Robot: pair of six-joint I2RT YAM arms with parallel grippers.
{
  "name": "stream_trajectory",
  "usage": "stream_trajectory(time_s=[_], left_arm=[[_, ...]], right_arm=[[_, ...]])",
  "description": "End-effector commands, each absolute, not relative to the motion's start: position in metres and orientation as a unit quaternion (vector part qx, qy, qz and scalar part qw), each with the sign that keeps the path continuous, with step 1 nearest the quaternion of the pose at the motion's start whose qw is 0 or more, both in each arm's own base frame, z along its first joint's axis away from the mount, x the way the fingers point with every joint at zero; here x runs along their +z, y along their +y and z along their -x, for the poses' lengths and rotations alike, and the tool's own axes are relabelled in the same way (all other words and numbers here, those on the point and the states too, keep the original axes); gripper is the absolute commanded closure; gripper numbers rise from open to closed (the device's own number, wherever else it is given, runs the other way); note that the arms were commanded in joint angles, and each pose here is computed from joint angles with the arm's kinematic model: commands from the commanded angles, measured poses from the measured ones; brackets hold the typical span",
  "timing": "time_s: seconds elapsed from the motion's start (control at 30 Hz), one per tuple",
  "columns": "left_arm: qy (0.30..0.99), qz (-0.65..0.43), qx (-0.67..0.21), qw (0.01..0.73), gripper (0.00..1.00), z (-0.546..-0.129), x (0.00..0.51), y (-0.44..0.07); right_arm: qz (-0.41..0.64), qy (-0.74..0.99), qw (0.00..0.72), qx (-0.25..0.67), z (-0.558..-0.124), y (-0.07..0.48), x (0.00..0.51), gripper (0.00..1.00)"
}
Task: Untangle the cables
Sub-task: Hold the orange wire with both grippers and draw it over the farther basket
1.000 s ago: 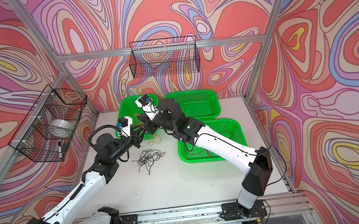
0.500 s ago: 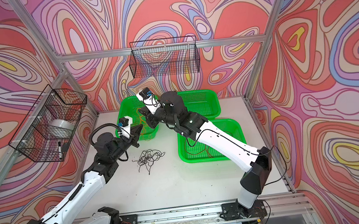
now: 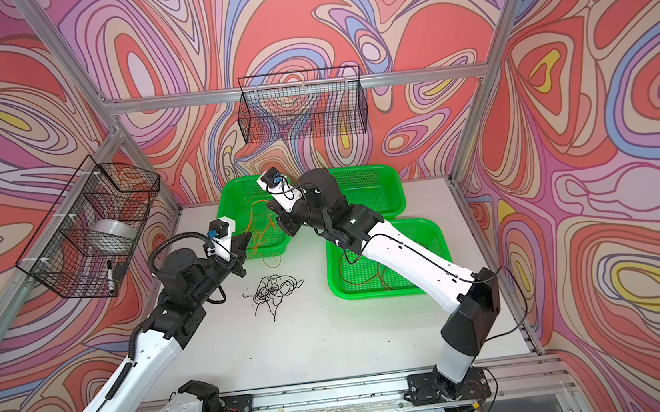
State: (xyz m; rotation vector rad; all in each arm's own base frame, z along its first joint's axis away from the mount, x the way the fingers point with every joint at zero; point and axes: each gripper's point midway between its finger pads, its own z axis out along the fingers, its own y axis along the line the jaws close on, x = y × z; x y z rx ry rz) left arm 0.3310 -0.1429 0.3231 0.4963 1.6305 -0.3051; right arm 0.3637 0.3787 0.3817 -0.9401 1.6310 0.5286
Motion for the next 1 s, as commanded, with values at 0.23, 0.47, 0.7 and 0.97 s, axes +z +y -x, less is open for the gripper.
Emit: stream_trajectory(time_s=[0.23, 0.47, 0.7, 0.97], left_arm=[[0.68, -0.26, -0.216, 0.651, 1.0, -0.322, 0.398, -0.171], [0.685, -0.26, -0.253, 0.632, 1.0, -0.327, 0.4, -0.183], [0.676, -0.264, -0.272, 0.632, 1.0, -0.324, 0.406, -0.19], [0.663, -0.26, -0.262, 0.651, 1.0, -0.318, 0.436, -0.184]], right_arm=[[0.334, 0.742, 0.572, 0.104, -0.403, 0.345, 0.339, 0.96], [0.309, 0.72, 0.593, 0.189, -0.393, 0.36, 0.356, 0.67], [0.249, 0.75, 0.579, 0.2, -0.413, 0.355, 0.34, 0.55], [0.213, 0.783, 0.55, 0.196, -0.44, 0.34, 0.299, 0.55]])
